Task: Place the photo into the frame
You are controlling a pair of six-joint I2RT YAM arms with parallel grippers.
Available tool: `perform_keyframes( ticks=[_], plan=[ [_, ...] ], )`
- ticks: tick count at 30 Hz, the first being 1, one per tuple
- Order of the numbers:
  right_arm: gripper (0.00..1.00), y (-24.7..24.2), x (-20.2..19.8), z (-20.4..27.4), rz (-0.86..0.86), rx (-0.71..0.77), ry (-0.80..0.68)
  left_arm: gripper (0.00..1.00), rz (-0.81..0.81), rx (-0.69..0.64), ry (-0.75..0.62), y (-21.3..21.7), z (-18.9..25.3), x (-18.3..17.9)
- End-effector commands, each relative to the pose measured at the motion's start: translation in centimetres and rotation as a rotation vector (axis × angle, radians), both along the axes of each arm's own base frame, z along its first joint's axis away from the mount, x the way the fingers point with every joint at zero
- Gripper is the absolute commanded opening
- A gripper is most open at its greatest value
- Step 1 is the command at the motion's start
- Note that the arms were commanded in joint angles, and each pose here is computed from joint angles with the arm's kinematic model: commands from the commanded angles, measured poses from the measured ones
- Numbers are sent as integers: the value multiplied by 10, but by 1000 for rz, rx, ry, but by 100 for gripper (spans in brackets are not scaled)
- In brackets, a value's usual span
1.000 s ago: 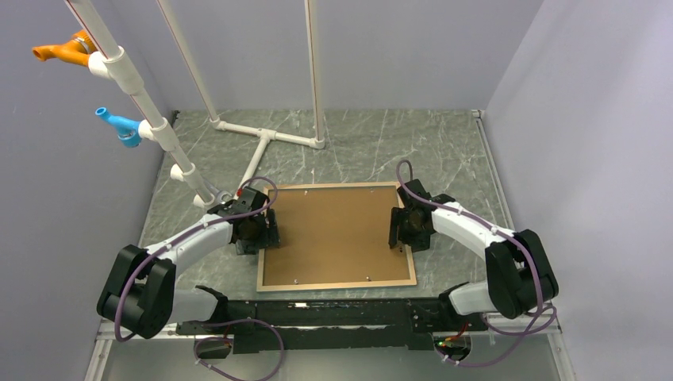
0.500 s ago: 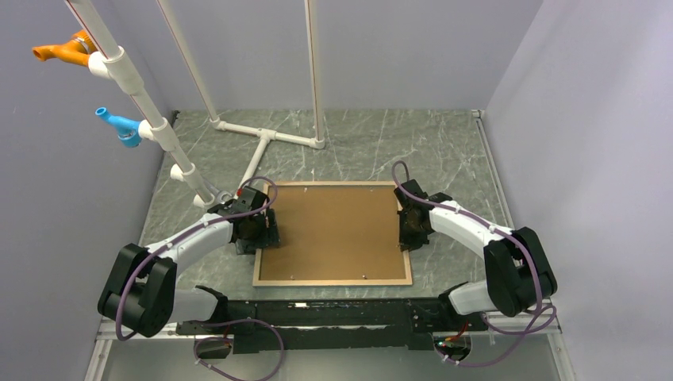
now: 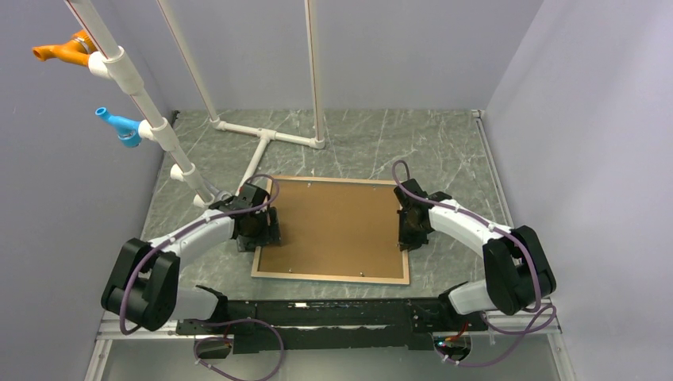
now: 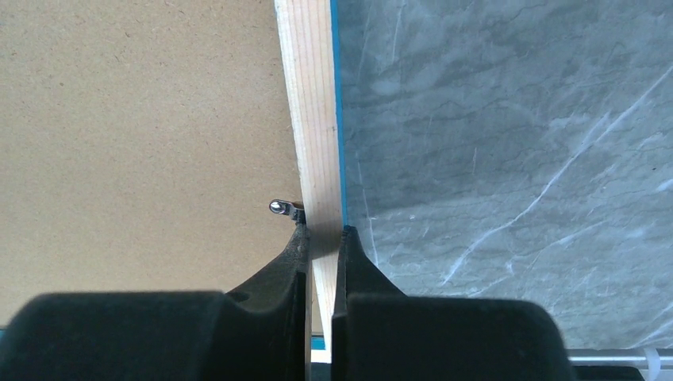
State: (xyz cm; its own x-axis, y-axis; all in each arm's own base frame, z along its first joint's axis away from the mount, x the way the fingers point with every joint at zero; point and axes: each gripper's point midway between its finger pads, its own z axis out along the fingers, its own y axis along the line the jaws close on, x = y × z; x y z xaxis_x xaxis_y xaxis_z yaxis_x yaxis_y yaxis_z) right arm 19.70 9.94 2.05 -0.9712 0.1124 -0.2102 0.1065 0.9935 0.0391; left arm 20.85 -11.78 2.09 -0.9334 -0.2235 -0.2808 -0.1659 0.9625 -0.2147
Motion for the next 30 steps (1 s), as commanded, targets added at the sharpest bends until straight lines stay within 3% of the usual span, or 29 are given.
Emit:
perform_keyframes(
  ticks=[1, 6, 10, 14, 16, 17, 24, 26, 30],
  plan=[
    [0, 7, 35, 11, -92, 55, -84, 78, -32, -37, -30, -14, 7, 20],
    [0, 5, 54, 11, -166, 145, -93, 81, -15, 101, -65, 2, 34, 26],
    [2, 10, 65, 17, -148, 170, -108, 84, -43, 134, -128, 1, 58, 20],
    [58, 8, 66, 22, -124, 158, -118, 85, -100, 131, -194, -8, 75, 12],
    [74, 6, 61, 24, -113, 152, -117, 86, -133, 105, -231, -15, 83, 8],
    [77, 4, 58, 25, -109, 148, -114, 86, -155, 91, -251, -19, 86, 6],
    [77, 4, 15, 12, -111, 181, -33, 87, -305, -58, -459, -49, 119, -2],
    [75, 5, 3, 4, -119, 198, -7, 95, -336, -92, -506, -54, 127, -4],
    [71, 10, -14, -5, -130, 218, 23, 97, -392, -136, -573, -62, 137, -9]
  ],
)
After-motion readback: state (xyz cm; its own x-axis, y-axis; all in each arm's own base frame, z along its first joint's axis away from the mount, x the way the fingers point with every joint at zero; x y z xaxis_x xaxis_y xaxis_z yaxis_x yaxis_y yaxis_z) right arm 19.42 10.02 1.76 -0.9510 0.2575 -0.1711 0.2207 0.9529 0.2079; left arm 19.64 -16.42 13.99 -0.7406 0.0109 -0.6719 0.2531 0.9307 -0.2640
